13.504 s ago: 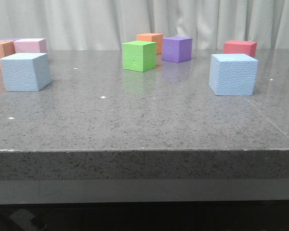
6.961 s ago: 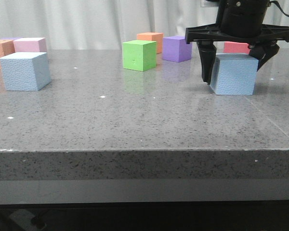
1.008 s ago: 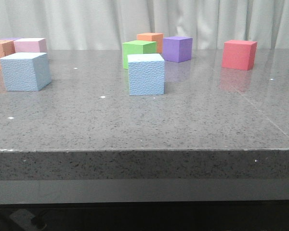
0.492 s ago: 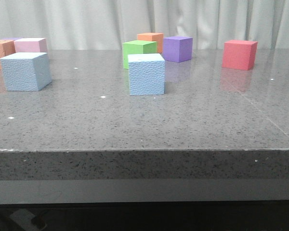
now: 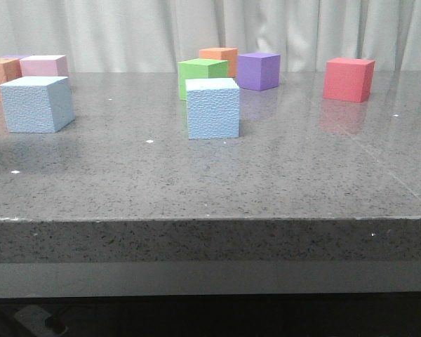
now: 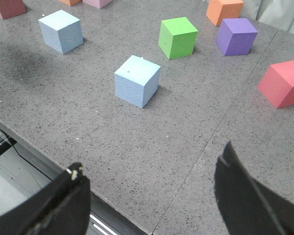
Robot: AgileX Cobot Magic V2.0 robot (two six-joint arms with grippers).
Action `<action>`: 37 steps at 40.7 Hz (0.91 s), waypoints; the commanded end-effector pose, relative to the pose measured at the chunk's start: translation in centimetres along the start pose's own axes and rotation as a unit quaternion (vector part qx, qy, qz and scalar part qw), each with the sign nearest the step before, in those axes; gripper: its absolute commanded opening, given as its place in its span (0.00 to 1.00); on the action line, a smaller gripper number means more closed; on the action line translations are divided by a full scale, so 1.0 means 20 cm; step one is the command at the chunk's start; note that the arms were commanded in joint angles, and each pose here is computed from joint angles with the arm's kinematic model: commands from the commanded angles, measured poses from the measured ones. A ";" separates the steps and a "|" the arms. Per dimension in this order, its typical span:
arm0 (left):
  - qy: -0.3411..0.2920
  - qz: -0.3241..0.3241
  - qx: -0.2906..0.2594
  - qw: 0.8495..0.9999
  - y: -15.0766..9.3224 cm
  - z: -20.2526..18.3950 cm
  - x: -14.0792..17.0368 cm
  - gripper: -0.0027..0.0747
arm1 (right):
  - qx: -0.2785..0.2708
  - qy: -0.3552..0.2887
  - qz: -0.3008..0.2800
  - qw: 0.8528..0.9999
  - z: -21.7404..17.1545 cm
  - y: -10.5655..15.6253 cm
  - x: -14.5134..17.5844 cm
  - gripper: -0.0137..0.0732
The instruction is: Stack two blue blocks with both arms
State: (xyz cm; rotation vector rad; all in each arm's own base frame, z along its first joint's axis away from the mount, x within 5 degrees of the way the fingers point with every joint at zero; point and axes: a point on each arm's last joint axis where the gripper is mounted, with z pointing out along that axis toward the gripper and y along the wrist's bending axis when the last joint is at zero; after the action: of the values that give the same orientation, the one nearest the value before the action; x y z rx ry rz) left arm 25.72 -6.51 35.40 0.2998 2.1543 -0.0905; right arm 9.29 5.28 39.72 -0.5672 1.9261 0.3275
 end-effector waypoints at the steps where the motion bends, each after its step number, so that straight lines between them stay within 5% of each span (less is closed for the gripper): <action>1: -0.027 0.003 0.001 1.000 -0.01 0.04 -0.13 0.77 | 0.010 -0.042 -0.006 0.999 -0.02 -0.01 -0.06 0.78; 13: 0.052 -0.043 -0.023 0.997 0.02 0.32 -0.24 0.77 | 0.010 -0.042 -0.006 0.999 -0.02 -0.01 -0.06 0.78; 37: 0.094 -0.069 -0.053 0.992 0.05 0.59 -0.25 0.78 | 0.010 -0.042 -0.006 0.999 -0.02 -0.01 -0.06 0.78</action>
State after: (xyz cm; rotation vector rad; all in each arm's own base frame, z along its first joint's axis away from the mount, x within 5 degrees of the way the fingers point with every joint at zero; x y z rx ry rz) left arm 38.28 -8.64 30.45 0.1201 2.4508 -0.0092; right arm 9.29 5.28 39.72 -0.5672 1.9261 0.3275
